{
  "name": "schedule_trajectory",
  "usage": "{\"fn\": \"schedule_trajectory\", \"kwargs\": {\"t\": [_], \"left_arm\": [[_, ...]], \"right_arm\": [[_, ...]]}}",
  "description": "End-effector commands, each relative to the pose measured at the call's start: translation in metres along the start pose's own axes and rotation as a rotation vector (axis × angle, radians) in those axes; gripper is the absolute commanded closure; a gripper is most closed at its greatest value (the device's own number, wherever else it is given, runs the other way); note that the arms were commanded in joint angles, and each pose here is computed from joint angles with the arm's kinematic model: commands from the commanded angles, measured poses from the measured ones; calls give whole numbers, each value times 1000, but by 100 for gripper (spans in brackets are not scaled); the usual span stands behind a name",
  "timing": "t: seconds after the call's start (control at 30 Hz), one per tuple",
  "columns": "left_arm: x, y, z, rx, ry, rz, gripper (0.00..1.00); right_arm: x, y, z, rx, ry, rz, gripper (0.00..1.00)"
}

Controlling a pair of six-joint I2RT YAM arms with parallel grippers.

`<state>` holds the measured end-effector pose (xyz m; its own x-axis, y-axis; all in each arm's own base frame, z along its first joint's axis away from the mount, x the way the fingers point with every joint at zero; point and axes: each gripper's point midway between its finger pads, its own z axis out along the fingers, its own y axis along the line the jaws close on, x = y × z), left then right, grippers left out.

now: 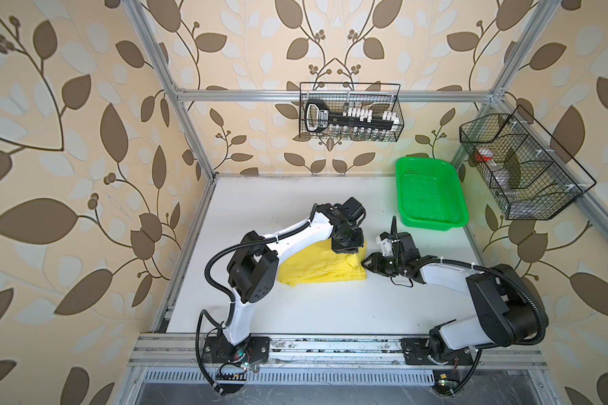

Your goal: Fold and stack the trousers

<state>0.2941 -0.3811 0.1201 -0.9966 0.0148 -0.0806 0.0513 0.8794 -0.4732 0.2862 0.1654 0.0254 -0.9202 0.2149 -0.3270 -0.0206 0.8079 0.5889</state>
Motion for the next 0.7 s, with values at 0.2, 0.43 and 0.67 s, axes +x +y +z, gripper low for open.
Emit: {"fn": "schedule_trajectory", "kwargs": {"t": [0.2, 0.43, 0.67], "left_arm": [[14, -47, -4, 197, 74, 124, 75], [36, -46, -35, 224, 114, 209, 53], [36, 26, -76, 42, 60, 173, 52]], "right_arm": [[4, -16, -26, 39, -10, 40, 58], [-27, -9, -75, 86, -95, -21, 58], [-43, 57, -92, -57, -166, -156, 61]]}}
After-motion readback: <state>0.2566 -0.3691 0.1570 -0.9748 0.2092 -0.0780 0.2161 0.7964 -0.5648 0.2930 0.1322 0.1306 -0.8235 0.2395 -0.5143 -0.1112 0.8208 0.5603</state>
